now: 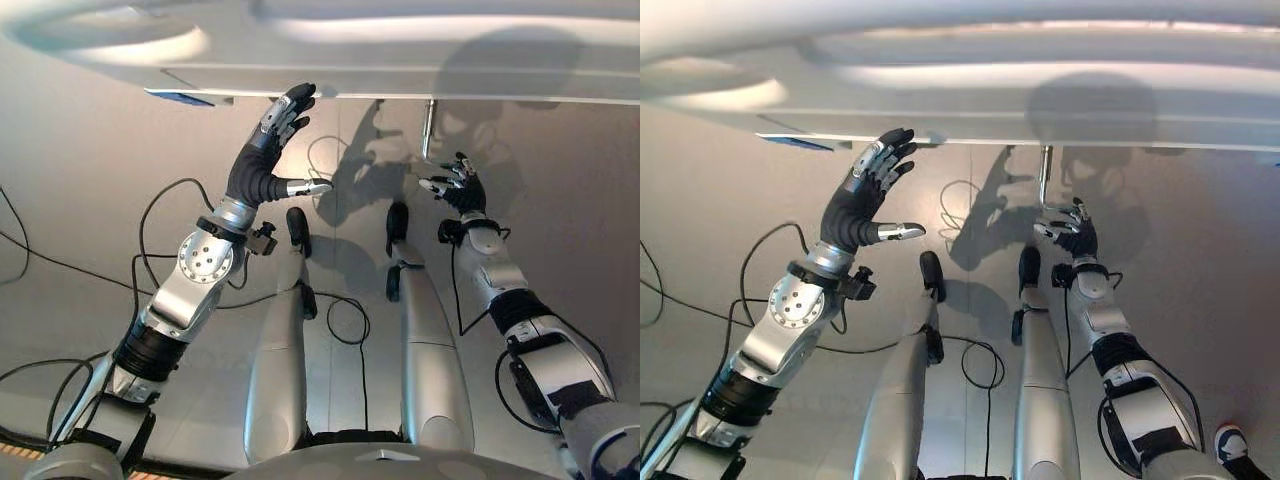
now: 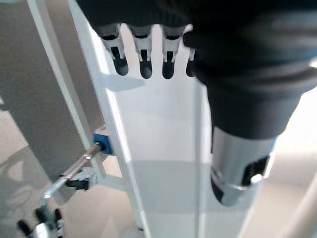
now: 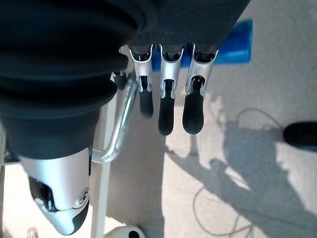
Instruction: Raise the hospital bed
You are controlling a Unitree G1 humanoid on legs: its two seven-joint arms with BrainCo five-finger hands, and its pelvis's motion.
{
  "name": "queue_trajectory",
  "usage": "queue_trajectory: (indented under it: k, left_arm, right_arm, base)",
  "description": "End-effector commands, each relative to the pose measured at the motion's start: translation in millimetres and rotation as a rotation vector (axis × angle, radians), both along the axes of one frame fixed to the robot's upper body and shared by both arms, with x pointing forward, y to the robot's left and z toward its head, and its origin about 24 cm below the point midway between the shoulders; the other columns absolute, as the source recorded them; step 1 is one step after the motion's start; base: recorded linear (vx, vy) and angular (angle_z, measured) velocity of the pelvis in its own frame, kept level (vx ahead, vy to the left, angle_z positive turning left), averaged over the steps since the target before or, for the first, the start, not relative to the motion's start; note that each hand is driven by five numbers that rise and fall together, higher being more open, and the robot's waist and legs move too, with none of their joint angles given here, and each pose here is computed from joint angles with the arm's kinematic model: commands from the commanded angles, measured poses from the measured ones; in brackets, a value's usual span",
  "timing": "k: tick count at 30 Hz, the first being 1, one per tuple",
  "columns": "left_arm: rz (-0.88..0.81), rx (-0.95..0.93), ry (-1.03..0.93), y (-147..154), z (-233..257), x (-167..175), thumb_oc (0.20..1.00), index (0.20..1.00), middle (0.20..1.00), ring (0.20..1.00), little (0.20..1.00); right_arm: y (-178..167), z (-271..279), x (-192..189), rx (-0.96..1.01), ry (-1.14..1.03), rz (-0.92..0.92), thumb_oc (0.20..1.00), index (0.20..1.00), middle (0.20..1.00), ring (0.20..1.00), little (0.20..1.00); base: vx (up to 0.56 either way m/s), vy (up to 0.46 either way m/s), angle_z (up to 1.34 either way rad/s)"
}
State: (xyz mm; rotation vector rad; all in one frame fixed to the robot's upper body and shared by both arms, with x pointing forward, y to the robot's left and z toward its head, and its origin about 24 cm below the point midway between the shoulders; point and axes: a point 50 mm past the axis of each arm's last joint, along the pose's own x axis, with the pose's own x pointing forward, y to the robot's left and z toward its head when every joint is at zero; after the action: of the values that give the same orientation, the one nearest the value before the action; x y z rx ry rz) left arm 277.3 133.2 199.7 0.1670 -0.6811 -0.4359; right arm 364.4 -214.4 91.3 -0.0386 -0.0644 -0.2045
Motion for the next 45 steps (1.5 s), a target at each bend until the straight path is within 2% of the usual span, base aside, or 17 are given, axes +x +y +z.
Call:
queue_trajectory:
  k: [1, 11, 17, 21, 24, 29, 34, 37, 45]
  left_arm:
    - [-0.1, -0.044, -0.112, -7, 25, -17, 1.0, 1.0, 1.0, 1.0, 1.0]
    - [-0.147, -0.044, -0.131, -16, 33, -18, 1.0, 1.0, 1.0, 1.0, 1.0]
    - [-0.155, -0.049, -0.172, -20, 41, -21, 1.0, 1.0, 1.0, 1.0, 1.0]
    - [-0.154, -0.054, -0.171, -20, 41, -23, 1.0, 1.0, 1.0, 1.0, 1.0]
    - [-0.115, -0.049, -0.182, -15, 40, -22, 1.0, 1.0, 1.0, 1.0, 1.0]
    - [-0.12, -0.065, -0.191, -17, 41, -23, 1.0, 1.0, 1.0, 1.0, 1.0]
    - [-0.121, -0.063, -0.198, -17, 42, -23, 1.0, 1.0, 1.0, 1.0, 1.0]
    - [-0.103, -0.062, -0.209, -13, 42, -23, 1.0, 1.0, 1.0, 1.0, 1.0]
    - [-0.057, -0.049, -0.221, -3, 41, -22, 1.0, 1.0, 1.0, 1.0, 1.0]
  right_arm:
    - [-35, -6, -4, 0.067, 0.043, -0.16, 1.0, 1.0, 1.0, 1.0, 1.0]
    - [-41, 11, 10, 0.131, 0.038, -0.182, 1.0, 1.0, 1.0, 1.0, 1.0]
    - [-47, 18, 15, 0.233, 0.031, -0.236, 1.0, 1.0, 1.0, 1.0, 1.0]
    - [-41, 17, 14, 0.187, 0.022, -0.222, 1.0, 1.0, 1.0, 1.0, 1.0]
    - [-31, 20, 9, 0.073, -0.023, -0.172, 1.0, 1.0, 1.0, 1.0, 1.0]
    - [-51, 11, 0, 0.03, 0.01, -0.261, 1.0, 1.0, 1.0, 1.0, 1.0]
    - [-55, 6, -7, -0.055, 0.011, -0.281, 1.0, 1.0, 1.0, 1.0, 1.0]
    - [-48, 8, -22, -0.097, -0.067, -0.229, 1.0, 1.0, 1.0, 1.0, 1.0]
    - [-57, 13, -50, -0.116, -0.176, -0.285, 1.0, 1.0, 1.0, 1.0, 1.0]
  base:
    - [0.02, 0.036, 0.03]
    - [0.0, 0.007, 0.0]
    - [0.0, 0.0, 0.0]
    - [0.0, 0.008, -0.02]
    - [0.01, 0.012, -0.04]
    - [0.0, 0.001, -0.01]
    - [0.0, 0.0, 0.0]
    - [0.0, 0.0, 0.0]
    - [0.0, -0.001, 0.0]
